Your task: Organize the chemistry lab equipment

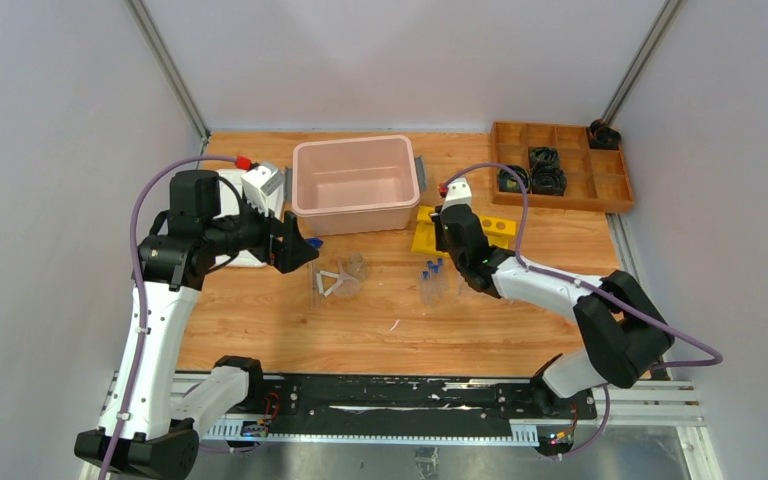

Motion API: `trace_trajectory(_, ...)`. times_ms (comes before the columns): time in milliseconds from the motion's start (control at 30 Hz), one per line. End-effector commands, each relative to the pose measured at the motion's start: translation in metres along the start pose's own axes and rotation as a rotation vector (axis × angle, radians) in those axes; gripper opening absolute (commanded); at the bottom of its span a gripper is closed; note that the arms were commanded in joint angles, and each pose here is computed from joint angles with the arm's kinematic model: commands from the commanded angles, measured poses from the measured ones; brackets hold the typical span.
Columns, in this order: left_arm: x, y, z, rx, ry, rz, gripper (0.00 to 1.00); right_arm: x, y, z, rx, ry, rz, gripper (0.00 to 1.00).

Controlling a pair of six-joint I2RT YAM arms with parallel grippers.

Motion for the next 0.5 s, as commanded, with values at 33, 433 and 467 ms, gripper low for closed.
trace_trajectory(33, -0.0018, 0.0011, 0.001, 0.003, -0.021, 0.015, 1.0, -0.0069, 0.0032, 0.001, -0.016, -0.034, 0.016, 0.02)
trace_trajectory(433, -0.0035, 0.0031, -0.0014, -0.008, -0.019, 0.024, 1.0, -0.008, -0.0017, -0.0048, 0.005, -0.03, 0.04, 0.0)
trace_trajectory(467, -0.0035, 0.0029, -0.0013, -0.008, -0.02, 0.025, 1.0, -0.0071, -0.002, -0.0061, 0.006, -0.022, 0.046, 0.0)
Point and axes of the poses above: each gripper's point midway between its finger pads, its own z axis out along the fingers, its own x axis along the line the jaws close on, y = z × x, the point moved 7 cm from there along -z, back along the fingers, and after that the axes turned 4 degrees about -z, right-handed, at the moved point
